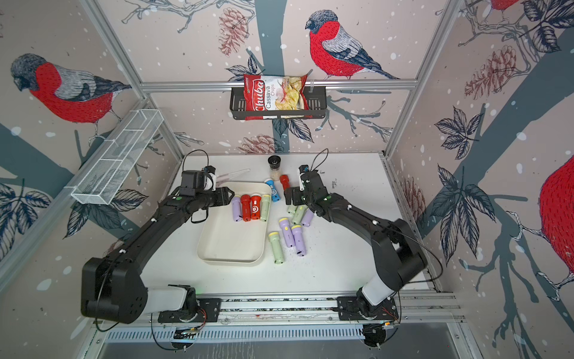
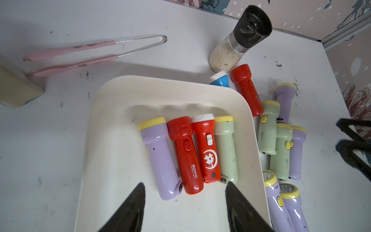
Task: Put the flashlights into the storage boxes
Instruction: Pick up the flashlight from the center of the board.
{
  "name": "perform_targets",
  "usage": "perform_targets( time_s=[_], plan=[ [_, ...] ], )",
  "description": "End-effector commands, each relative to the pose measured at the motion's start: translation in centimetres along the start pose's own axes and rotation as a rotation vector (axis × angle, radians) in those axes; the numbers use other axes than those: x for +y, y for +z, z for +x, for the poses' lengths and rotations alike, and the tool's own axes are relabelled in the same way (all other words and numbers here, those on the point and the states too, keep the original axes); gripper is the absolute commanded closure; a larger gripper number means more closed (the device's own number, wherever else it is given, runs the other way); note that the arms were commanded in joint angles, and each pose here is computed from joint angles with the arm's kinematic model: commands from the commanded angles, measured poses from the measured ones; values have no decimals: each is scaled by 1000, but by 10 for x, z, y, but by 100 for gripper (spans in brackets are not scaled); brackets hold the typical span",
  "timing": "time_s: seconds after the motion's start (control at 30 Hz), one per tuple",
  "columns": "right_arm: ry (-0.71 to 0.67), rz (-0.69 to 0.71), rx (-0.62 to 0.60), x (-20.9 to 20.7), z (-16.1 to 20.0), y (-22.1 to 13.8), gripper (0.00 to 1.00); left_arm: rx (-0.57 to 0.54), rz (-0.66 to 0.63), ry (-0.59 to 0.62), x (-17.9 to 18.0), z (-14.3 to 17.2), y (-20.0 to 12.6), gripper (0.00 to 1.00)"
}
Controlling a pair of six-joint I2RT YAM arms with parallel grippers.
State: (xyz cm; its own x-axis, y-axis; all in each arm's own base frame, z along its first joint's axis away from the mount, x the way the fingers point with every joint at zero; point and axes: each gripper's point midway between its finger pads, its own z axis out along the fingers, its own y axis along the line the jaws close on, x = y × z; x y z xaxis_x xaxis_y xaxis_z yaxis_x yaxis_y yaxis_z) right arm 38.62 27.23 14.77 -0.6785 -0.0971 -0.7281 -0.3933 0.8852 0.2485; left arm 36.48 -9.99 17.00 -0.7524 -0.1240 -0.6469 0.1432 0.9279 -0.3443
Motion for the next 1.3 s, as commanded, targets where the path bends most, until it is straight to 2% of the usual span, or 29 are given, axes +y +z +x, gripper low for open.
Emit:
perform_targets(
  time_s=[0.0, 0.17, 0.37, 0.57, 0.97, 1.27],
  plan=[
    [-15, 5, 145, -6, 18, 23, 2, -66, -15, 11, 3, -8, -1, 37],
    [-43, 12, 225, -6, 19, 60, 10, -34, -24, -2, 6, 0, 3, 37],
    [-93, 85, 252, -17, 10, 97, 17, -52, 27, -33, -2, -2, 3, 37],
    [-140, 131, 293, -25, 11, 124, 24, -65, 20, -36, 0, -4, 1, 37],
    [-198, 180, 343, -34, 22, 154, 38, -52, 29, -36, 0, -8, 8, 37],
    [-248, 237, 351, -36, 20, 152, 54, -52, 28, -33, 0, -9, 7, 37]
  ],
)
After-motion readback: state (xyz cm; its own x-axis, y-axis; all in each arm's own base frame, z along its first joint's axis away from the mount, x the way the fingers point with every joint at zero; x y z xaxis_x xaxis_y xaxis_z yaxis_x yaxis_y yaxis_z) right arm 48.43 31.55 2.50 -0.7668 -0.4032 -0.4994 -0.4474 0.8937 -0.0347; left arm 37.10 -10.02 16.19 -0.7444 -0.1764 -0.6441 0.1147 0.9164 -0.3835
